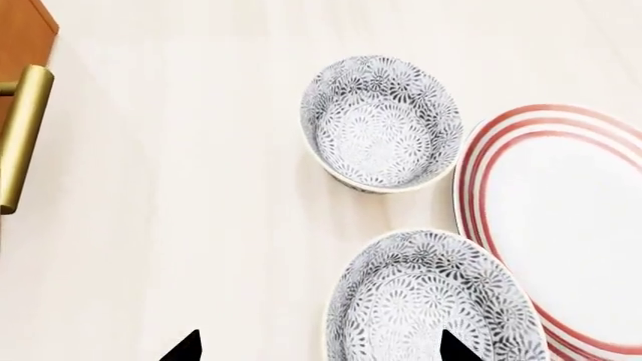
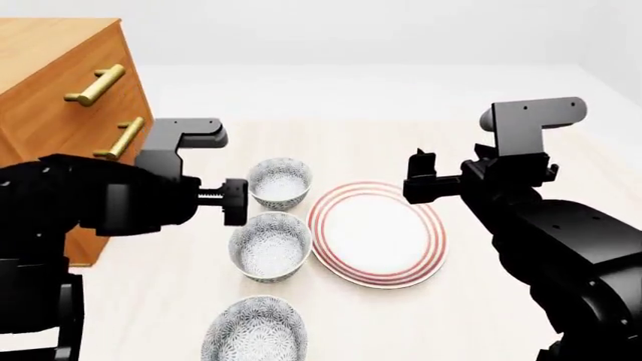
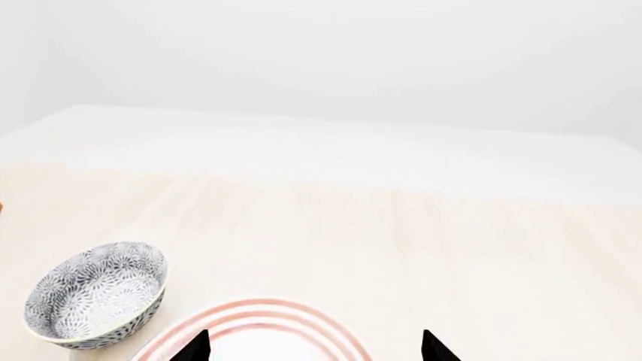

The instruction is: Stack the bowl in the middle on the bowl at the back.

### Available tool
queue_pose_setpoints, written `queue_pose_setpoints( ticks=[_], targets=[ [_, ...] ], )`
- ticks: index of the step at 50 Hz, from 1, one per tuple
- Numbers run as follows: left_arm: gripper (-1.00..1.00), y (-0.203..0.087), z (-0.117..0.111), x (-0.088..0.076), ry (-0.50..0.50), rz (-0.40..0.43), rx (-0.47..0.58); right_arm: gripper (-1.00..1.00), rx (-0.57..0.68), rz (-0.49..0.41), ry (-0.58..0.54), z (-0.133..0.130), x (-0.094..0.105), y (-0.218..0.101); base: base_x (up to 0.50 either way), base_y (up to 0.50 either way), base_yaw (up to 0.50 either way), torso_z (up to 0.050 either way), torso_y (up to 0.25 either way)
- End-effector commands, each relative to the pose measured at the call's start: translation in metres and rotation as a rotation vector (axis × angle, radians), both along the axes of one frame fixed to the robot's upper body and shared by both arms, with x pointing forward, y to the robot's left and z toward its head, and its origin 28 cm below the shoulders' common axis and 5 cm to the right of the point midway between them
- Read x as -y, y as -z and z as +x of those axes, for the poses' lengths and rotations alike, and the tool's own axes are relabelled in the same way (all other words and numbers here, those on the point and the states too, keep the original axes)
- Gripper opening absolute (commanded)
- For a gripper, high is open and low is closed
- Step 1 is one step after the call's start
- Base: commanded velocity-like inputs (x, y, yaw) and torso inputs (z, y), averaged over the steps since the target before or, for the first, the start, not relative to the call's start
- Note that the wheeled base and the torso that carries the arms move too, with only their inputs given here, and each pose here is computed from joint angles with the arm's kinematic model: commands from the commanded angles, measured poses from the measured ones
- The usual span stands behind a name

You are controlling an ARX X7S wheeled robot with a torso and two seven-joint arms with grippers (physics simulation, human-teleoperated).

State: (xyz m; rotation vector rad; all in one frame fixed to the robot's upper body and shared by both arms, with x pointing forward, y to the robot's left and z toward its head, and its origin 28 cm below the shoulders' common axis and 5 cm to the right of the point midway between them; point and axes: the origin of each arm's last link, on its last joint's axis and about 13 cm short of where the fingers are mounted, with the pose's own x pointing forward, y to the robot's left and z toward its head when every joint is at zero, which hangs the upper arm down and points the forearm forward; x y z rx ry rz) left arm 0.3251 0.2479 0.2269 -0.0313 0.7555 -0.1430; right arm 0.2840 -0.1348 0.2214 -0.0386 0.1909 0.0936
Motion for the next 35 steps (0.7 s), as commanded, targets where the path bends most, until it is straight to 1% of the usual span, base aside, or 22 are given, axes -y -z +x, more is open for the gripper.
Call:
queue_pose_setpoints(
  ticks=[1, 9, 14, 24, 35],
  targets=[
    [1.0, 0.007, 0.0, 0.002, 0.01, 0.009, -0.035, 1.0, -0.006, 0.001, -0.003, 0.0, 0.0, 0.002, 0.0, 0.0, 0.0, 0.0, 0.0],
    [1.0, 0.014, 0.003, 0.005, 0.012, 0.046, -0.044, 1.0, -0.002, 0.006, -0.01, -0.002, -0.001, 0.001, 0.0, 0.0, 0.0, 0.0, 0.0],
    [1.0, 0.014, 0.008, 0.008, 0.005, 0.047, -0.049, 1.0, 0.005, 0.011, -0.012, -0.004, 0.0, -0.001, 0.0, 0.0, 0.0, 0.0, 0.0],
    [1.0, 0.018, 0.016, 0.013, -0.018, 0.087, -0.032, 1.0, 0.03, 0.021, -0.012, -0.008, -0.001, -0.003, 0.0, 0.0, 0.0, 0.0, 0.0],
    [1.0, 0.018, 0.017, 0.019, -0.018, 0.108, -0.029, 1.0, 0.038, 0.025, -0.003, -0.013, 0.003, -0.003, 0.0, 0.0, 0.0, 0.0, 0.0]
  ],
)
